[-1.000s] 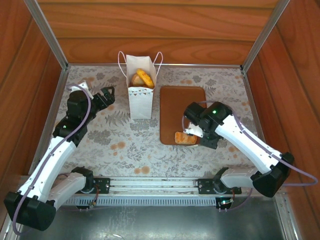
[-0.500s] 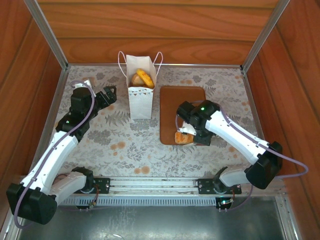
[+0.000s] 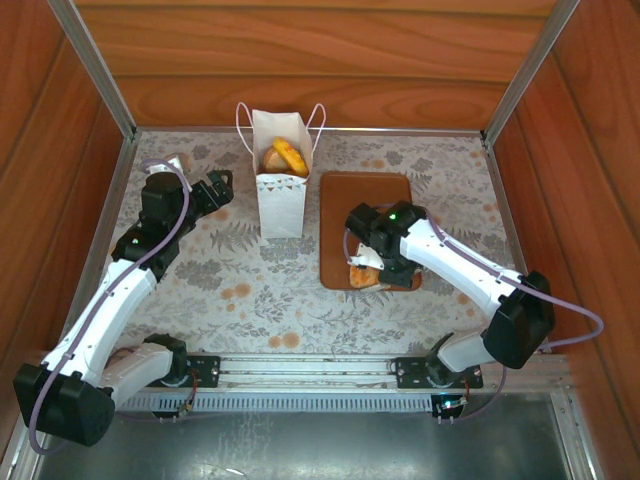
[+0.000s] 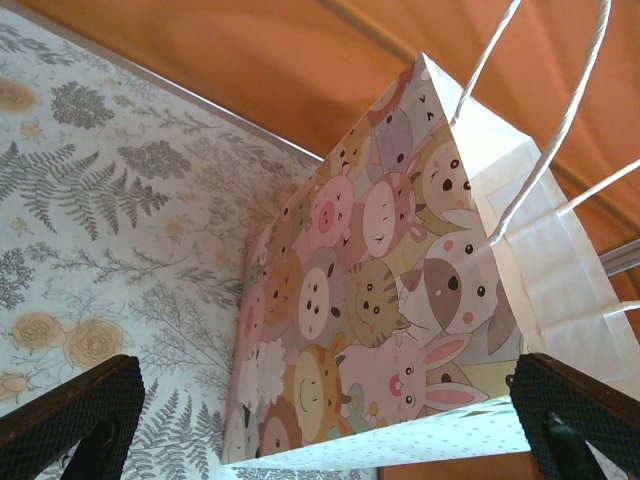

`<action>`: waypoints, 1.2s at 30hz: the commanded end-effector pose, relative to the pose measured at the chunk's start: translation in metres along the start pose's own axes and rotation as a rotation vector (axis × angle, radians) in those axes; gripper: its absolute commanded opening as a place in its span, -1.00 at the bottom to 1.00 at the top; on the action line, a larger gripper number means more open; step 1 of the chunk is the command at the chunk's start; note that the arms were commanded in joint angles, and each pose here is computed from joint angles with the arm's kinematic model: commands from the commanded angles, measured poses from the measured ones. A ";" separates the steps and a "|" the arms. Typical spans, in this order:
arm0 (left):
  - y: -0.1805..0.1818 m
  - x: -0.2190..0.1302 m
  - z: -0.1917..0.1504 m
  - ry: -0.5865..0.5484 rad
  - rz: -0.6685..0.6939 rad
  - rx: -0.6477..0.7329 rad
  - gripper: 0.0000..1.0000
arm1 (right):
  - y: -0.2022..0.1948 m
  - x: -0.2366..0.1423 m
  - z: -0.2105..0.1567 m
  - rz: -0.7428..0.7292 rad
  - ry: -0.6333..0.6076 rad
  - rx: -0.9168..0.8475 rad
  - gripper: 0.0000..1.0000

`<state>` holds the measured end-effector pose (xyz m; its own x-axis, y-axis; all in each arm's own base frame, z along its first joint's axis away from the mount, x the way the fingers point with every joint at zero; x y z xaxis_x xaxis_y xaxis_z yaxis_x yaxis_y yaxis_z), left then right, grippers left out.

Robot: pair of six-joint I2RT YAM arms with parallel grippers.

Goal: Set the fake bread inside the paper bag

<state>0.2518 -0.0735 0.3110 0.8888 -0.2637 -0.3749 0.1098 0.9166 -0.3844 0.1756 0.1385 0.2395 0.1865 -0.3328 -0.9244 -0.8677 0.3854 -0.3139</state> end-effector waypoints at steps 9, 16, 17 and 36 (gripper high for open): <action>-0.003 -0.007 0.008 -0.018 -0.010 0.010 1.00 | 0.001 -0.005 -0.010 -0.011 0.003 0.000 -0.12; -0.003 -0.009 0.009 -0.022 -0.011 0.007 1.00 | 0.002 -0.011 -0.017 0.004 0.001 0.018 -0.16; -0.003 -0.010 0.009 -0.022 -0.011 0.007 1.00 | 0.002 -0.012 -0.018 0.009 -0.002 0.021 -0.16; -0.004 -0.013 0.011 -0.026 -0.017 -0.001 1.00 | 0.003 -0.031 -0.029 0.051 -0.074 0.099 -0.24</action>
<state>0.2477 -0.0721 0.3117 0.8863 -0.2623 -0.3816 0.1063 0.9173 -0.3836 0.1564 0.1245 0.2579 0.1501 -0.2962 -0.9433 -0.8484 0.4513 -0.2767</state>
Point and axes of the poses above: each hand's point on the last joint's axis, 136 mm out from that joint toward the fingers, its own x axis out along the fingers, its own y axis along the line the jaws close on, z = x × y, the point moved 10 cm from there along -x, back along the fingers, and after that the axes turned 14 degrees about x, right-handed, at the moved point
